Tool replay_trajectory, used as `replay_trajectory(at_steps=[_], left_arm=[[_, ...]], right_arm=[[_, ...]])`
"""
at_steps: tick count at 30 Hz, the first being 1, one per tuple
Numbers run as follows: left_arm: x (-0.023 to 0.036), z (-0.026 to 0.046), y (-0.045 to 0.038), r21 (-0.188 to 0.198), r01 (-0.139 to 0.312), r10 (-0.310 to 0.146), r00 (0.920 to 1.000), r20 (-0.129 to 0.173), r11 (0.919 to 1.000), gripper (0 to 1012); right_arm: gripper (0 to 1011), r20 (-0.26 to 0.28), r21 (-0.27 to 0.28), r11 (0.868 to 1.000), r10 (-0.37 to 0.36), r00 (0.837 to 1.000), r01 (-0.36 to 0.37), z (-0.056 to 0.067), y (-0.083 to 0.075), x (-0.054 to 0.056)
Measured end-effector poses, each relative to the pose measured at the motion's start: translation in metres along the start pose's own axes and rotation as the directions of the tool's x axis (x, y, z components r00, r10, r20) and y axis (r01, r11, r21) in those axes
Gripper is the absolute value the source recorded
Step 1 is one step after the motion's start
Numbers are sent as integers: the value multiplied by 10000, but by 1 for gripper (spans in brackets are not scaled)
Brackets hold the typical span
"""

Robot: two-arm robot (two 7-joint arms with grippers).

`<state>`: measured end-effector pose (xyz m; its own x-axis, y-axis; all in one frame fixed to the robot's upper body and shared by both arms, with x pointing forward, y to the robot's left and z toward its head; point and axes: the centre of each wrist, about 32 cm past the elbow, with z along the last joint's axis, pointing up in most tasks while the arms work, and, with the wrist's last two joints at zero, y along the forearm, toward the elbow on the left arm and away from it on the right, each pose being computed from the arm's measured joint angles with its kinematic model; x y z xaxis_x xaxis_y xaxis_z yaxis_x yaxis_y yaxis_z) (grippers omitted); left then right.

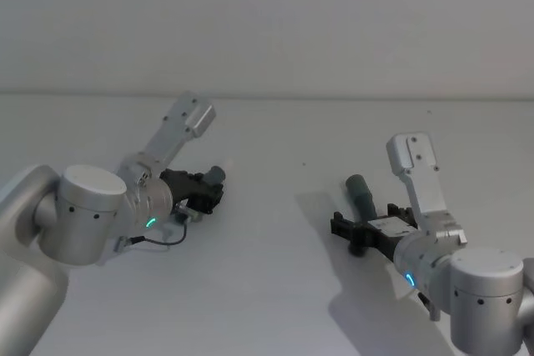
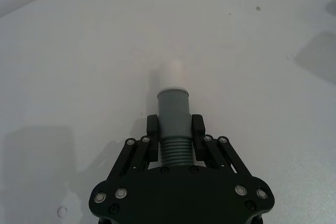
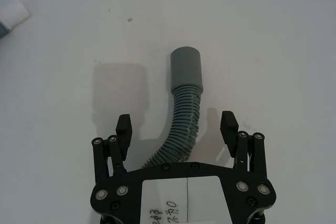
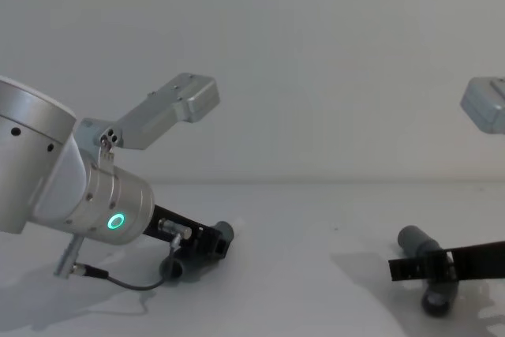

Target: Use both hands to pick up one end of the pipe from the table, align the ends, and insert them.

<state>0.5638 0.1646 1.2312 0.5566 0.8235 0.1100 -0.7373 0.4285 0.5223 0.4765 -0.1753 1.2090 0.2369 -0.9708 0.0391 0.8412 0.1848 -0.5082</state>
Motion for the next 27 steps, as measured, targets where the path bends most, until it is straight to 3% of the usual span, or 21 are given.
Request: replay_trajectory(at_steps=[12,15,27], left_arm=[[0,0,0,-1,0,0,10000,0,10000,358],[0,0,0,-1,0,0,10000,0,10000,358],[0,0,0,-1,0,0,10000,0,10000,358]], right_arm=[[1000,-147,-164,9999,39,9999,-41,8,24,41],[957,-159,-179,9998,39,9999,-42,9,26,45],[598,-202,-222,9997,48,9998,-52,10,33,57]])
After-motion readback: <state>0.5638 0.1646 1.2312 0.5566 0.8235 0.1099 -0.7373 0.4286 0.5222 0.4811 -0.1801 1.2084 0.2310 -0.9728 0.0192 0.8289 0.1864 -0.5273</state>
